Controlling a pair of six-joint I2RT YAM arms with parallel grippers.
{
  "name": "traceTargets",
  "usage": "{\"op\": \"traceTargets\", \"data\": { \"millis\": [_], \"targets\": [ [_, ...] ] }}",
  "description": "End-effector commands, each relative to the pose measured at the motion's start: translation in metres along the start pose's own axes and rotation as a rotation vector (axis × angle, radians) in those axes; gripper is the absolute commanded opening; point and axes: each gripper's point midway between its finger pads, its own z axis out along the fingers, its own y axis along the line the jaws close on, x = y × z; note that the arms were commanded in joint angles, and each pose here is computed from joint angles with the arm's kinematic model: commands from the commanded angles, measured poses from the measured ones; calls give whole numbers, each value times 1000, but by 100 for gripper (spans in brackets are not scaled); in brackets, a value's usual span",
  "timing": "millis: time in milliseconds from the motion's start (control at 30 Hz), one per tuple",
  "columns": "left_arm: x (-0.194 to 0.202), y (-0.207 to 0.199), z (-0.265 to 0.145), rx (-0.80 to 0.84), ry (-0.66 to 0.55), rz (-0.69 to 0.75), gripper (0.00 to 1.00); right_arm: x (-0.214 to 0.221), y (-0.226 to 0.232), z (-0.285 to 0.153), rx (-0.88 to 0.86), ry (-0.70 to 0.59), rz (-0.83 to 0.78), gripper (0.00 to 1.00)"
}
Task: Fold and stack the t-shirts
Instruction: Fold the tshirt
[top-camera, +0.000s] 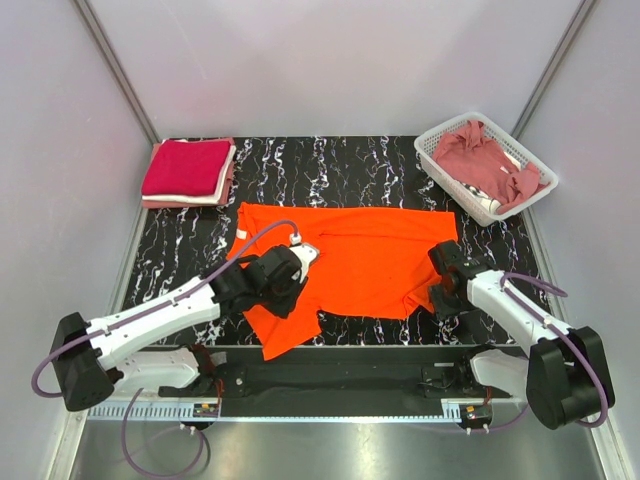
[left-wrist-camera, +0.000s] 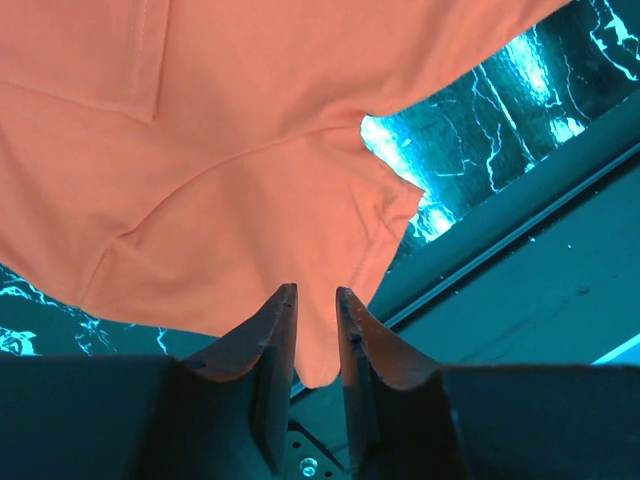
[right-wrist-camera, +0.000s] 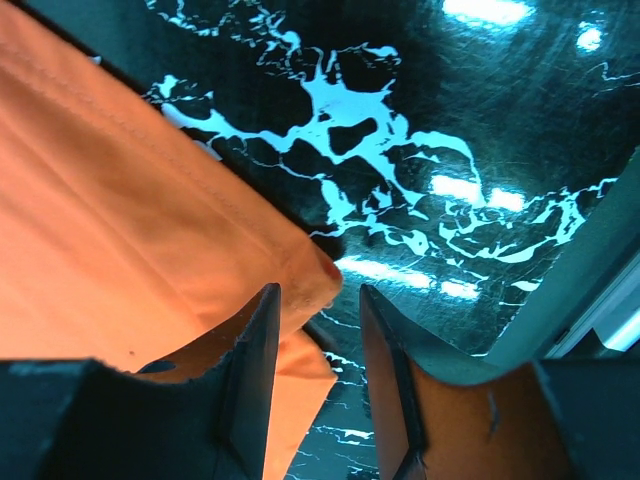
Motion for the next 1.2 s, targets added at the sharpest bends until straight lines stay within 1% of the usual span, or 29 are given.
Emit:
{"op": "traceTargets", "data": {
  "millis": [0,133,333,500,633,800,1000,1067,1100,1133,1167],
  "targets": [
    [-3,-5,-6,-23,-32,-24,29,-8,0,1,-7,-36,43,45],
    [7,-20,-1,-2,5,14,31,-14,3,2,-25,-72,83,45],
    [14,-18,3,-32,14,-13,32,-12,7,2,-36,-57,104,42],
    [19,-19,4,-38,23,-30,32,-13,6,2,-35,-66,90,40],
    [21,-17,3,-73,51,-19,32,-3,1,1,-11,-8,86,40],
    [17,-16,-3,-73,21,-33,33,1,-3,2,19,10,84,42],
    [17,-15,-5,-76,18,-29,33,-9,0,2,10,-42,119,42],
    [15,-16,-6,-72,15,-27,33,-11,-1,2,12,-52,130,39],
    [16,-16,-7,-73,18,-23,33,-11,0,2,8,-53,137,32],
    [16,-16,-7,-71,17,-24,33,-12,0,2,8,-56,139,30],
    [14,-17,-8,-68,12,-22,33,-12,0,2,6,-57,138,23]
  ]
}}
